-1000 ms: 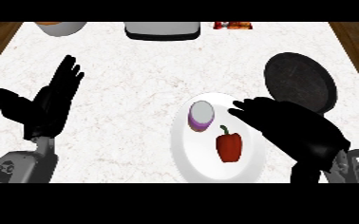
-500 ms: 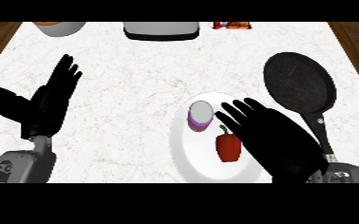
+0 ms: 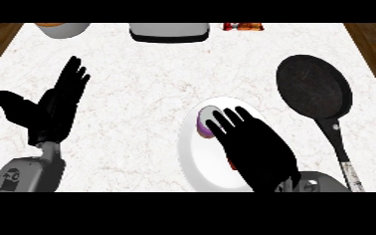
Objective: Pick the bell pepper from the plate and place it in the pan
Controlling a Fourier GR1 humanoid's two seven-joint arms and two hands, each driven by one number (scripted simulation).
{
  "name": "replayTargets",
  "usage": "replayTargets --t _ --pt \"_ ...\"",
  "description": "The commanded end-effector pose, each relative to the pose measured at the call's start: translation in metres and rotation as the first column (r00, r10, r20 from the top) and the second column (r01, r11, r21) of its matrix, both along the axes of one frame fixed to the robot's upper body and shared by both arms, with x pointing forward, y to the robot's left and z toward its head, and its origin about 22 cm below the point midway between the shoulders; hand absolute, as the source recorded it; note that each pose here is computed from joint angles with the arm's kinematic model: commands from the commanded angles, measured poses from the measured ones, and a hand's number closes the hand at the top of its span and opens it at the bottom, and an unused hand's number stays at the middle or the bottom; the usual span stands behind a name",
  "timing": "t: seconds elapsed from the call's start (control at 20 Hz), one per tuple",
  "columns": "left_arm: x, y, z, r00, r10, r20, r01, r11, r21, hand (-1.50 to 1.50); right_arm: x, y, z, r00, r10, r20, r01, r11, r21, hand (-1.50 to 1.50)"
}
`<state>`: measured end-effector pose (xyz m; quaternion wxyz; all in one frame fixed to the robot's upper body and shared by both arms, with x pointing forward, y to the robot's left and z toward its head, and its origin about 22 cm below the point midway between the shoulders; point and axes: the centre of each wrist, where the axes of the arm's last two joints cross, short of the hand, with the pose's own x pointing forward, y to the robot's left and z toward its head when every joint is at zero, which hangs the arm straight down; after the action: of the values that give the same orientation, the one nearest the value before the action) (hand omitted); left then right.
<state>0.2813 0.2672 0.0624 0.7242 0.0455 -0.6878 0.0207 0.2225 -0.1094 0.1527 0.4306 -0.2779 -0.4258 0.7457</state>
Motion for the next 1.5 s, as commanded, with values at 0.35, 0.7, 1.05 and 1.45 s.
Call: replayTargets --t 0.35,0.7,1.05,1.45 --pt "-0.004 0.008 -0.013 1.0 0.002 0.004 -0.002 1.0 -0.006 0.0 0.009 -0.004 -0.027 0.999 -0.043 -0.016 0.042 0.997 -0.058 -1.5" --pt "0.0 0.006 -0.002 1.0 0.002 0.012 -0.002 1.0 0.018 0.0 0.047 -0.012 -0.061 0.997 -0.053 -0.053 0.047 0.993 -0.105 -1.5" --pt "-0.008 0.012 -0.006 1.0 -0.008 0.001 0.008 1.0 0.014 0.0 0.043 -0.01 -0.088 0.997 -0.054 -0.047 0.052 0.998 -0.044 -1.5" --pt "0.001 0.02 -0.005 1.0 -0.005 0.015 0.005 1.0 0.004 0.0 0.043 -0.006 -0.116 0.994 -0.034 -0.105 0.03 0.999 -0.041 -1.5"
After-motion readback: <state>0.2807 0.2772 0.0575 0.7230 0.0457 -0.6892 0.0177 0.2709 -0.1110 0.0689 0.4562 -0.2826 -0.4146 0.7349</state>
